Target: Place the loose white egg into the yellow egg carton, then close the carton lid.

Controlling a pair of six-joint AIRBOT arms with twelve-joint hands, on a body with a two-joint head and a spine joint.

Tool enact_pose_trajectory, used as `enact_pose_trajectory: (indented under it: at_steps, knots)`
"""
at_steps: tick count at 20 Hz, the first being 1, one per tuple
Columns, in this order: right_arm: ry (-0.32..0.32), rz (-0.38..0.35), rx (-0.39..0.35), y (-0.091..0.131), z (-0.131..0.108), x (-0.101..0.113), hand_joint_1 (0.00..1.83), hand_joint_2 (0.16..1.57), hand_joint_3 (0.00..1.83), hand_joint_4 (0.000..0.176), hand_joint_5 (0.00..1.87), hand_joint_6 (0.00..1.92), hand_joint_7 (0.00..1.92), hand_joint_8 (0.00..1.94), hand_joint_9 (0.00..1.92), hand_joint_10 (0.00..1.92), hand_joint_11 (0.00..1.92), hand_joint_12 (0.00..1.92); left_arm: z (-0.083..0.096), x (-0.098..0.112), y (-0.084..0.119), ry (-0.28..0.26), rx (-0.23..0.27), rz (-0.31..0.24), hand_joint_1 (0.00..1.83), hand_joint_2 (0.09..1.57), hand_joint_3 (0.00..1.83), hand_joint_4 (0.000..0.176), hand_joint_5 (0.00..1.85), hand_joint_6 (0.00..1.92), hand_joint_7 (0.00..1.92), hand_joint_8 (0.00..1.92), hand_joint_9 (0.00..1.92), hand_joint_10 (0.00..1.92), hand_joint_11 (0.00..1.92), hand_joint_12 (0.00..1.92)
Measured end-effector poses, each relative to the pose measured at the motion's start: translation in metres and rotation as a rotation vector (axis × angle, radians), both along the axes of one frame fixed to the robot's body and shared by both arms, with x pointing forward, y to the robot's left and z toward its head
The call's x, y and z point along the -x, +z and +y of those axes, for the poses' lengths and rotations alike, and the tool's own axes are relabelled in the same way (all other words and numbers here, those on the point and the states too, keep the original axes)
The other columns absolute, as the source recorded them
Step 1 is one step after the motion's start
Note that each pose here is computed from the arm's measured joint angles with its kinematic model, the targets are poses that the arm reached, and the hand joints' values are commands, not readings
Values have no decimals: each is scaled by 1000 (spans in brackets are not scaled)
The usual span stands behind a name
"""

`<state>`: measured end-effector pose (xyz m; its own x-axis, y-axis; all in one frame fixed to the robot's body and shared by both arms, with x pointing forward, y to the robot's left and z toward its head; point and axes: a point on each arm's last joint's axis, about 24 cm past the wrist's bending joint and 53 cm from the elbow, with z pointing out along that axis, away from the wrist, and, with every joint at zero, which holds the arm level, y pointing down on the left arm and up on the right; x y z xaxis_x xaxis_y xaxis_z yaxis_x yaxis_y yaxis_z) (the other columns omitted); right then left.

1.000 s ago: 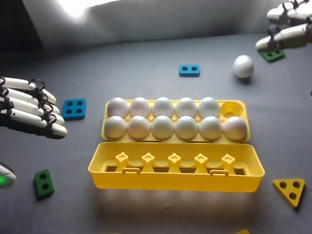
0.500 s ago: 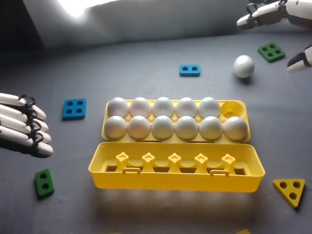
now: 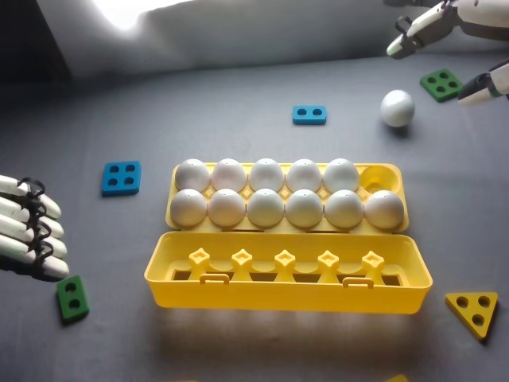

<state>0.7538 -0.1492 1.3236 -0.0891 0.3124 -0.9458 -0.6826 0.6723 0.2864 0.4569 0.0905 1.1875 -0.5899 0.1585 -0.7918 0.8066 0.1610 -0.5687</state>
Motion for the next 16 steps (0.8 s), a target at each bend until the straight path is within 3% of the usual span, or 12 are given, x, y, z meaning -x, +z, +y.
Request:
enact_pose_trajectory:
  at_steps: [5, 6, 7, 9, 12, 13, 14, 15, 16]
  knots:
    - [38, -43, 72, -12, -4, -7, 1170, 926, 5, 51, 639, 0, 5, 0, 0, 0, 0, 234, -12, 5, -5, -13, 15, 24, 0, 1183, 0, 0, 323, 2, 316, 4, 255, 4, 0, 448]
    - [41, -46, 74, -13, -4, -10, 1174, 933, 5, 43, 631, 1, 0, 0, 0, 0, 0, 265, -13, 5, -8, -17, 9, 20, 0, 1186, 1, 0, 323, 1, 318, 3, 257, 4, 0, 452]
    - [43, -51, 72, -12, -4, -12, 1178, 950, 7, 46, 635, 2, 0, 0, 0, 0, 0, 289, -14, 6, -12, -21, 3, 20, 0, 1186, 1, 0, 318, 1, 317, 2, 255, 2, 0, 437]
    - [53, -66, 70, -12, 0, -16, 1166, 993, 11, 76, 608, 0, 0, 0, 0, 0, 0, 278, -17, 8, -16, -32, -7, 19, 0, 1189, 2, 0, 311, 0, 311, 0, 250, 0, 0, 433]
    - [77, -75, 95, -20, 13, -17, 1189, 986, 0, 91, 663, 9, 0, 0, 0, 0, 0, 451, -18, 7, -15, -28, -2, 6, 0, 1183, 0, 0, 304, 4, 303, 3, 239, 2, 0, 400]
    - [79, -76, 96, -20, 15, -19, 1189, 986, 0, 91, 663, 9, 0, 0, 0, 0, 0, 451, -19, 7, -15, -29, -2, 6, 0, 1183, 0, 0, 304, 4, 303, 3, 239, 2, 0, 400]
    - [76, -78, 103, -23, 16, -22, 1195, 974, 0, 74, 665, 8, 4, 2, 0, 0, 0, 464, -19, 8, -15, -33, -1, 6, 0, 1185, 0, 0, 303, 2, 300, 1, 237, 2, 0, 409]
    - [70, -79, 107, -24, 16, -25, 1221, 975, 0, 71, 689, 11, 4, 1, 0, 0, 0, 499, -19, 8, -16, -32, -2, 3, 0, 1187, 1, 0, 308, 3, 304, 3, 242, 4, 0, 415]
    - [66, -79, 109, -25, 17, -28, 1210, 967, 0, 80, 698, 12, 14, 4, 0, 0, 0, 502, -19, 8, -16, -31, -3, 3, 0, 1184, 0, 0, 307, 3, 302, 2, 241, 3, 0, 418]
